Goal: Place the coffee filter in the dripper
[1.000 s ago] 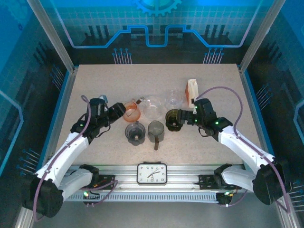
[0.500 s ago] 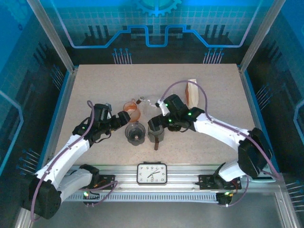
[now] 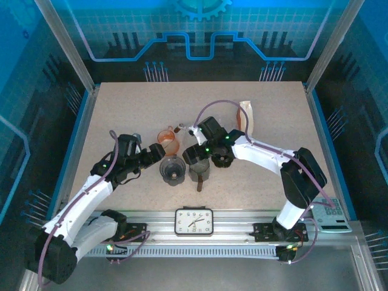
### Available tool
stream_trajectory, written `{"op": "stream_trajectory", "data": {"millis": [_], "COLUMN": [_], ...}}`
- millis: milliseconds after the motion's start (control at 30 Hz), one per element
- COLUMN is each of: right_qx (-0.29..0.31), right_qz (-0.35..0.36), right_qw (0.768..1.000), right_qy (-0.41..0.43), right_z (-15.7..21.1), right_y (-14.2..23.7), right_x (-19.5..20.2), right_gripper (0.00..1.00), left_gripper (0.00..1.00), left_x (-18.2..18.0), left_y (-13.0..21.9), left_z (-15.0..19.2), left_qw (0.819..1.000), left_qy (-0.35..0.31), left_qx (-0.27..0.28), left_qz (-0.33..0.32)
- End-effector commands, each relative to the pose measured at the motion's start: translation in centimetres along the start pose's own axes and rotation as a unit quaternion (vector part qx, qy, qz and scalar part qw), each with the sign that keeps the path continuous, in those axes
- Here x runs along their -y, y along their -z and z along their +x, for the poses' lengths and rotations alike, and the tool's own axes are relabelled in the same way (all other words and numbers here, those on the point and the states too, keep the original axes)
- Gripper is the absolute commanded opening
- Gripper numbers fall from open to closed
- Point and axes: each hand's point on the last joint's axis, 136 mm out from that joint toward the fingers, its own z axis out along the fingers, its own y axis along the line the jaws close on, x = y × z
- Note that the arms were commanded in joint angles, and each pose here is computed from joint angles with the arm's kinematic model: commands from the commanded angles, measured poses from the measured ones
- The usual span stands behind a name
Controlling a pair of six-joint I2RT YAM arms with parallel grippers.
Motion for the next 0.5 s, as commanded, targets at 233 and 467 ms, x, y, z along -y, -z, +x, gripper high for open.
{"op": "stream_trajectory", "data": {"millis": [233,467], "right_qx": [-0.029,-0.023], "right_qz": [-0.025,-0.031], "right_qw": [0.999,0.999], "right_qy": [-0.003,0.000], "right_z": [3.9,4.9], "right_y": [0.4,1.4], "right_x": [-1.9,-3.3], "right_gripper": [0.87,0.86], "left_gripper": [0.91,0.87], "left_x": [-0.3,-0.2], "left_y": [-0.2,-0.5], "left_z": [0.8,1.0], "left_qw": [1.000,1.000], "left_qy": [-0.010,-0.008], "left_qx": [-0.017,-0.024], "left_qz": [-0.004,0.000]}}
